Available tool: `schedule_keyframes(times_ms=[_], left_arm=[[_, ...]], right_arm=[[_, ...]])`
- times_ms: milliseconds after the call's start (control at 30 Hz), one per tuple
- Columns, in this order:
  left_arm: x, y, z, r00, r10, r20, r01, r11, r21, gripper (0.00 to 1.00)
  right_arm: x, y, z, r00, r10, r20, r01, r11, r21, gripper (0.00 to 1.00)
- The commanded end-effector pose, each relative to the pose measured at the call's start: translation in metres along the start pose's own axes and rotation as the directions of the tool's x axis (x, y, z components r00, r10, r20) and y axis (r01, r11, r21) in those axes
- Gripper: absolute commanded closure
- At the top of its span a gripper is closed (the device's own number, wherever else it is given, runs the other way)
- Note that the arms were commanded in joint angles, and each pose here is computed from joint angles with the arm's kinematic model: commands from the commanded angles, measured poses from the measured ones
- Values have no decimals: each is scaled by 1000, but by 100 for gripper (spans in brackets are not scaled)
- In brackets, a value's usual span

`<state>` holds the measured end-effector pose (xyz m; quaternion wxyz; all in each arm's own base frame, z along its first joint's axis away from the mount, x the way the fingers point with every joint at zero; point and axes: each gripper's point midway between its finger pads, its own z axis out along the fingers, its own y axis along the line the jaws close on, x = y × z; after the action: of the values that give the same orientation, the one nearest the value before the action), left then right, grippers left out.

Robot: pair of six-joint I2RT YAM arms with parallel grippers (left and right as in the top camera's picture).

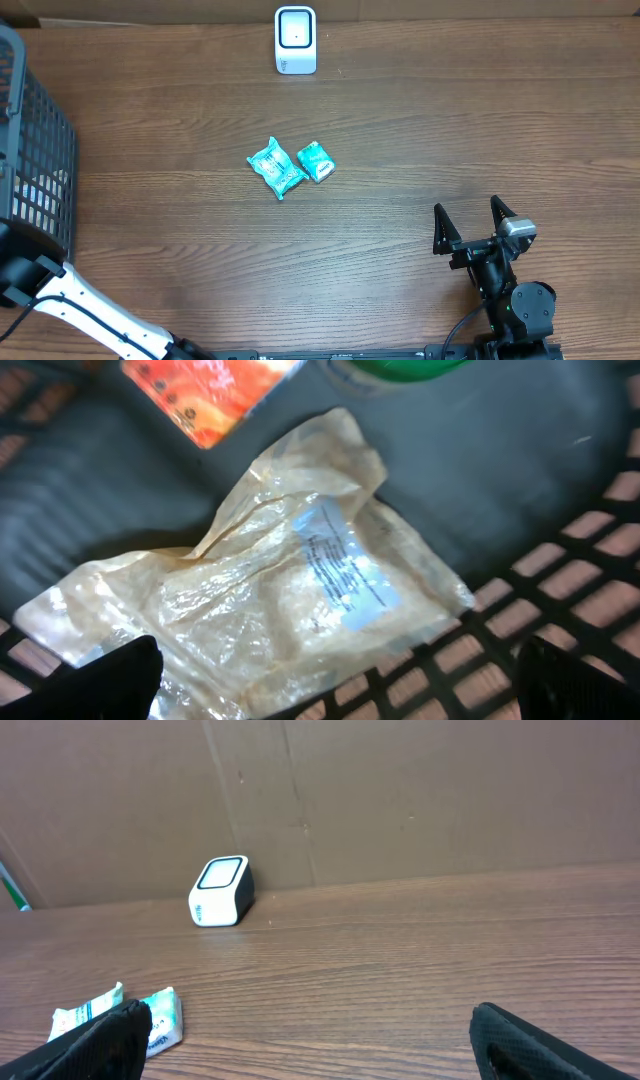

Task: Scan the item barcode
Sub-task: 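Reach the left gripper into the basket and grasp the clear plastic bag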

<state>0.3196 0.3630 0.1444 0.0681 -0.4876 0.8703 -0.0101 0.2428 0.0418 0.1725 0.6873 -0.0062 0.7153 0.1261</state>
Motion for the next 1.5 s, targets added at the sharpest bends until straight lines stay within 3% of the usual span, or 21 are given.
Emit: schedule_keyframes(times_ms=[0,267,600,767,1067,1300,1367,1467], left_arm=[[2,-8,18,998,51,-34,-52,998,-24,0],[10,-14,32,994,82,-75,-86,995,-53,0],[26,-12,73,982,94,-165,-111,990,-92,0],[36,-11,100,976,100,-195,-136,975,-178,0],[51,-8,139,968,100,-231,-146,971,-190,1],[56,-5,140,964,98,-249,-150,968,-202,39],[58,-4,139,962,97,-255,-151,967,-203,56],[60,-4,138,960,95,-263,-152,967,-204,61]], right_arm=[[2,-2,0,1000,3,3,-3,1000,9,0],[2,-2,0,1000,3,3,-3,1000,9,0],[2,-2,0,1000,3,3,-3,1000,9,0],[2,-2,0,1000,3,3,-3,1000,9,0],[2,-2,0,1000,3,3,-3,1000,9,0],[2,-2,0,1000,3,3,-3,1000,9,0],[2,-2,0,1000,3,3,-3,1000,9,0],[2,-2,0,1000,3,3,-3,1000,9,0]])
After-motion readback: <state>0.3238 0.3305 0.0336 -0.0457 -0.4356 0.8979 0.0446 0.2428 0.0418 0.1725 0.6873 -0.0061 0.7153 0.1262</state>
